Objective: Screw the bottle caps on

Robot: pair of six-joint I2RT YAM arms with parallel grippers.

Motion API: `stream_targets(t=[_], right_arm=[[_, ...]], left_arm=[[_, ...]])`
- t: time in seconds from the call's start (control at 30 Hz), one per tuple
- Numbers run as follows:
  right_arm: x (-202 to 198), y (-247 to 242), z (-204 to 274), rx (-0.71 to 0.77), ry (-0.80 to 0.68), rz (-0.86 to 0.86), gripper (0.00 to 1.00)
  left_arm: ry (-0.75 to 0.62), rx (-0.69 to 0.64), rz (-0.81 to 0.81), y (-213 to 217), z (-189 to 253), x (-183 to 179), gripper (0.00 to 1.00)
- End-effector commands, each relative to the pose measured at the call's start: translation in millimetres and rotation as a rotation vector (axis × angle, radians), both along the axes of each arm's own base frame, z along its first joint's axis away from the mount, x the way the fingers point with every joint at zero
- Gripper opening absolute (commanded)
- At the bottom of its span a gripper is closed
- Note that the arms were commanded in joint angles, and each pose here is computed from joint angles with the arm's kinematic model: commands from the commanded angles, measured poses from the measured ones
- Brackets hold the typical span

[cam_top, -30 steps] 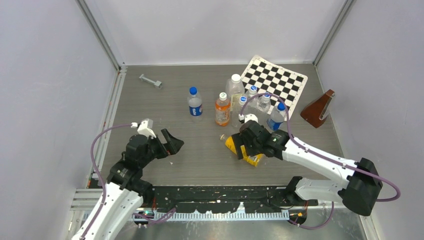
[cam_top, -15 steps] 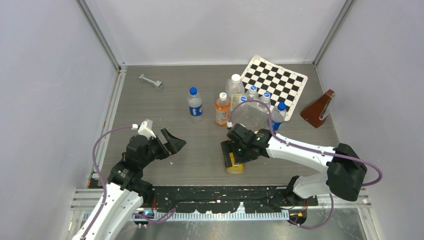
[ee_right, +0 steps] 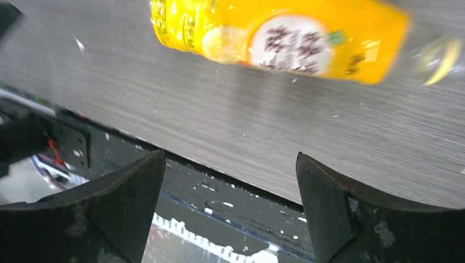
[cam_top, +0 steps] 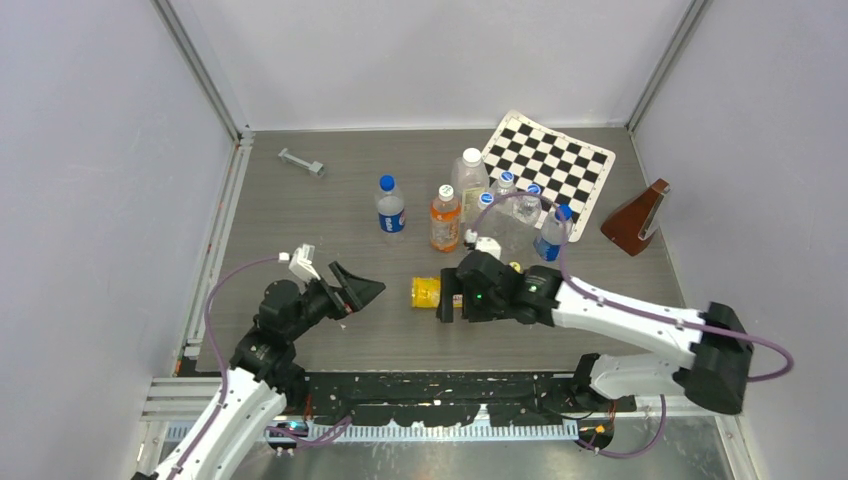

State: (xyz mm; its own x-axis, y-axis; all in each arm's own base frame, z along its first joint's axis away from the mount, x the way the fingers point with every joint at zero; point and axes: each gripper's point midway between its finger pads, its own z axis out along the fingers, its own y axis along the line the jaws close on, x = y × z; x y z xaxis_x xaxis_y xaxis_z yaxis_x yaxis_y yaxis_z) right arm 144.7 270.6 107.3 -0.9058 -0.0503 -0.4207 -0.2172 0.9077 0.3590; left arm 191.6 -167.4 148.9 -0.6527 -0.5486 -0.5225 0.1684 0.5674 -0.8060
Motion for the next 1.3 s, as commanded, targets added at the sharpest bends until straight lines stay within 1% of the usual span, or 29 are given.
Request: stream_targets(t=[0.0, 0.03, 0.07, 0.1, 0.13, 0.17, 0.2, 0.23, 0.27, 0.3, 0.33, 0.37, 0.4, 0.47, 0.53, 0.57, 0.63, 0.67, 0.7, 0.73, 0.77, 0.8, 0.83, 0.93, 1.0, 1.1, 1.27], right_arm=[[38, -30, 57, 0.143, -0.252, -0.27, 0.99], [43, -41, 55, 0.124, -0.296, -0.302, 0.99], [46, -49, 67, 0.164, -0.343, -0.343, 1.0], [45, -58, 57, 0.155, -0.35, -0.366, 1.0], [50, -68, 69, 0.212, -0.386, -0.442, 0.98], [50, -77, 60, 0.203, -0.392, -0.478, 0.96], [54, -89, 64, 0.234, -0.411, -0.572, 0.94], [54, -97, 60, 0.234, -0.411, -0.622, 0.93], [58, -113, 59, 0.206, -0.447, -0.681, 0.93], [59, -120, 56, 0.207, -0.451, -0.731, 0.93], [62, -135, 56, 0.179, -0.492, -0.784, 0.92], [63, -142, 51, 0.174, -0.502, -0.827, 0.92], [67, -151, 53, 0.162, -0.542, -0.868, 0.9], [72, -159, 48, 0.145, -0.577, -0.919, 0.85], [78, -148, 41, 0.123, -0.58, -0.871, 0.84], [84, -137, 40, 0.112, -0.589, -0.822, 0.83], [86, -106, 31, 0.112, -0.549, -0.675, 0.83], [87, -97, 29, 0.112, -0.542, -0.636, 0.84], [87, -79, 27, 0.121, -0.534, -0.539, 0.85], [87, -73, 24, 0.09, -0.548, -0.457, 0.86], [86, -56, 23, 0.128, -0.533, -0.391, 0.9], [85, -51, 21, 0.104, -0.547, -0.323, 0.92], [83, -39, 17, 0.117, -0.532, -0.261, 0.94], [82, -25, 13, 0.073, -0.543, -0.126, 0.98], [83, -15, 10, 0.058, -0.552, -0.059, 1.0], [86, -7, -4, -0.002, -0.539, 0.01, 1.0], [88, 1, -33, -0.086, -0.493, 0.082, 0.99]], left_arm=[[-0.162, -0.063, -0.049, -12, 38, 6, 1.0], [-0.17, 0.001, -0.057, -9, 36, 7, 1.0], [-0.183, 0.069, -0.064, -6, 36, 8, 1.0], [-0.193, 0.124, -0.079, -5, 36, 10, 1.0], [-0.215, 0.171, -0.101, -5, 39, 11, 1.0], [-0.227, 0.205, -0.13, -8, 40, 12, 1.0], [-0.251, 0.225, -0.159, -12, 47, 14, 1.0], [-0.25, 0.251, -0.194, -17, 45, 15, 1.0], [-0.262, 0.275, -0.225, -21, 45, 16, 1.0], [-0.285, 0.305, -0.257, -27, 47, 17, 1.0], [-0.303, 0.338, -0.284, -32, 46, 18, 1.0], [-0.325, 0.37, -0.31, -37, 46, 17, 1.0], [-0.364, 0.415, -0.332, -42, 46, 18, 1.0], [-0.423, 0.48, -0.375, -54, 49, 16, 1.0], [-0.452, 0.53, -0.389, -60, 50, 18, 1.0], [-0.459, 0.542, -0.393, -62, 51, 19, 1.0], [-0.471, 0.552, -0.397, -64, 54, 21, 1.0], [-0.481, 0.564, -0.392, -62, 55, 22, 1.0], [-0.486, 0.583, -0.389, -58, 56, 22, 1.0], [-0.497, 0.605, -0.384, -54, 57, 23, 1.0], [-0.502, 0.63, -0.383, -48, 58, 20, 1.0], [-0.509, 0.652, -0.381, -43, 59, 19, 1.0], [-0.513, 0.677, -0.375, -38, 59, 18, 1.0], [-0.528, 0.734, -0.36, -23, 63, 14, 1.0], [-0.543, 0.757, -0.355, -16, 65, 11, 1.0], [-0.557, 0.801, -0.317, -2, 67, 11, 1.0], [-0.579, 0.798, -0.298, 4, 72, 7, 1.0]])
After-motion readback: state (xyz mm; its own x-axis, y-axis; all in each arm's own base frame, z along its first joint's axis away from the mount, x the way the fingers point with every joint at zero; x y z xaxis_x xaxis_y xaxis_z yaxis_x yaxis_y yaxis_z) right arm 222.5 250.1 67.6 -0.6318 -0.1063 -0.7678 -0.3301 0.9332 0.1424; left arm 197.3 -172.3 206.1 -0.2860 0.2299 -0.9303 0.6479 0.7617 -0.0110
